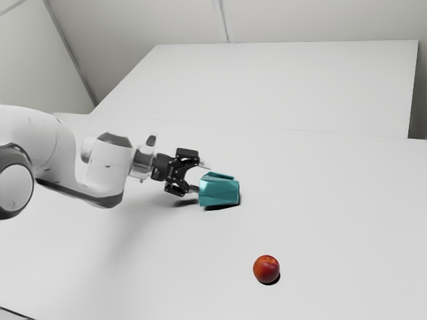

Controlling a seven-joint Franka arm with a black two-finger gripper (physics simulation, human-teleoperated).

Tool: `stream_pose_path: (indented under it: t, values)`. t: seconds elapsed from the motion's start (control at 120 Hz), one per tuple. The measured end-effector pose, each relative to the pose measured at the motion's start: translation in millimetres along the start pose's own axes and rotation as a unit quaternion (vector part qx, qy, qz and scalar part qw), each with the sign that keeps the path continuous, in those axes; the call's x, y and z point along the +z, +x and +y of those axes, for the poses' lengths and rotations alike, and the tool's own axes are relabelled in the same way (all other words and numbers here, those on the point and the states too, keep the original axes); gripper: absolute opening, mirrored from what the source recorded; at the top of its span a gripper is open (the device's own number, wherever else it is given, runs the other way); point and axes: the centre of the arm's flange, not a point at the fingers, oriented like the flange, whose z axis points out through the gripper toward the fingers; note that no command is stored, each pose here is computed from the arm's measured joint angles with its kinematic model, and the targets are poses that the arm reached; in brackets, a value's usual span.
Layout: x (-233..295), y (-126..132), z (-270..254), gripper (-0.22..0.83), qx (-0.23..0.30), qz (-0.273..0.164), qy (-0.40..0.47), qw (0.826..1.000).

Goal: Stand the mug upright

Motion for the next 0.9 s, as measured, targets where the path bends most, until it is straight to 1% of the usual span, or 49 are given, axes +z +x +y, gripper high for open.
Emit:
stream_pose_path:
  t: [0.242,0.275,0.333,0.467,0.558,0.683,0.9]
  values:
    - [16.4,-6.7,4.5,0.61,0.023,0.001,-0.011,1.000]
    - [17.0,-6.9,4.7,0.57,0.026,0.002,-0.011,1.000]
    - [17.6,-6.9,5.0,0.47,0.031,0.003,-0.012,0.999]
    - [15.2,-5.9,5.3,0.16,0.042,0.007,-0.012,0.999]
    - [14.4,-5.7,5.2,0.02,0.048,0.008,-0.012,0.999]
    - [16.4,-8.4,2.6,-0.08,0.053,0.005,-0.009,0.999]
    - [17.1,-10.7,1.5,-0.13,0.061,0.005,-0.004,0.998]
